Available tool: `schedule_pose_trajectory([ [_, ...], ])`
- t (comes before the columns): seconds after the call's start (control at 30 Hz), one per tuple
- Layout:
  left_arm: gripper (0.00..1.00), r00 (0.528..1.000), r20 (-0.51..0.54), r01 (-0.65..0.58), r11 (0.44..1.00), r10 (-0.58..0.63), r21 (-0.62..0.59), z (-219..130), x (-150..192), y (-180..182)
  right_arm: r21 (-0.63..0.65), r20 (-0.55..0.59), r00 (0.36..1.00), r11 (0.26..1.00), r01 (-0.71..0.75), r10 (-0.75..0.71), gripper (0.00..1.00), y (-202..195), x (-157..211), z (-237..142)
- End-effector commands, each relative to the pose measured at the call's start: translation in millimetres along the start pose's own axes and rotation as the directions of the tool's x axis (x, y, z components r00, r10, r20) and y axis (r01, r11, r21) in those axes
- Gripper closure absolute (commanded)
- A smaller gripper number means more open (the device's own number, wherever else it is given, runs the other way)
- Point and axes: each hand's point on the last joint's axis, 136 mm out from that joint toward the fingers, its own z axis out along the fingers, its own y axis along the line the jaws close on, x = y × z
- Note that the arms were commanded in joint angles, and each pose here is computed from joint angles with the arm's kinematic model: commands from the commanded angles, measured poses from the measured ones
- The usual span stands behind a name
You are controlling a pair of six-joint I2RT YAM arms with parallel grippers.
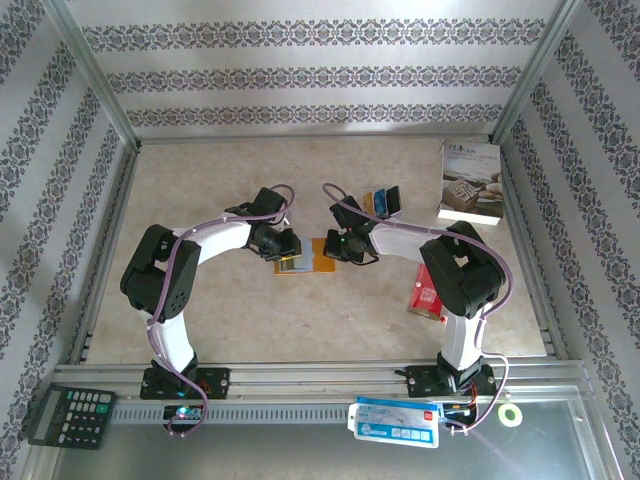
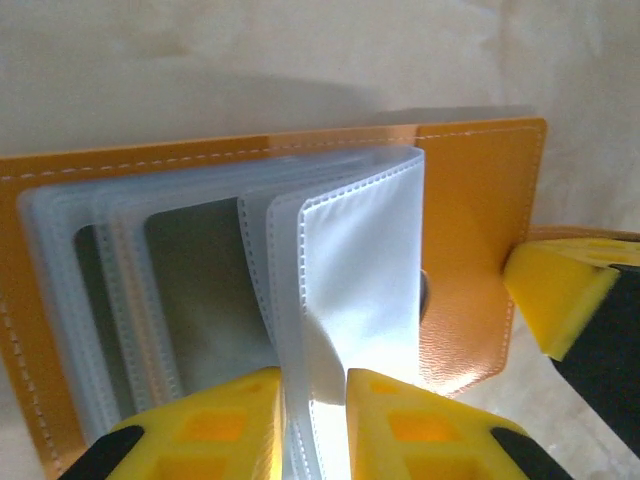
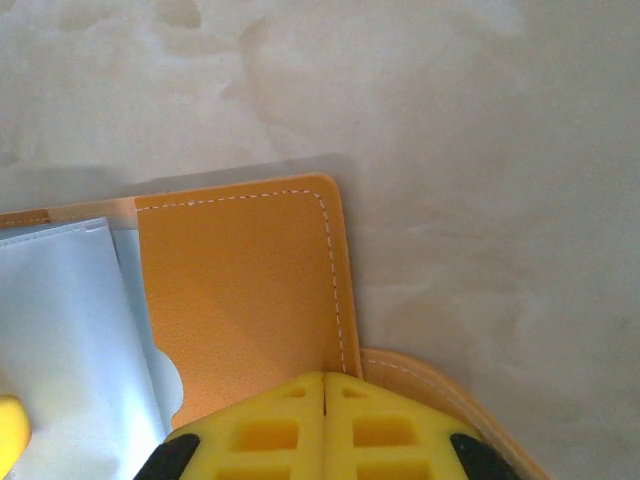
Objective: Take the credit cards out of the card holder
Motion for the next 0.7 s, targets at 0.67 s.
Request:
schedule_pose_trajectory([
  [0.67,0.68,1.000,0.007,-0.002,0.937,0.000,0.349,-2,-12,-77,-0.263,0.102,0.993,0.964,-0.035,0.064,0.93,25,-21,-43],
])
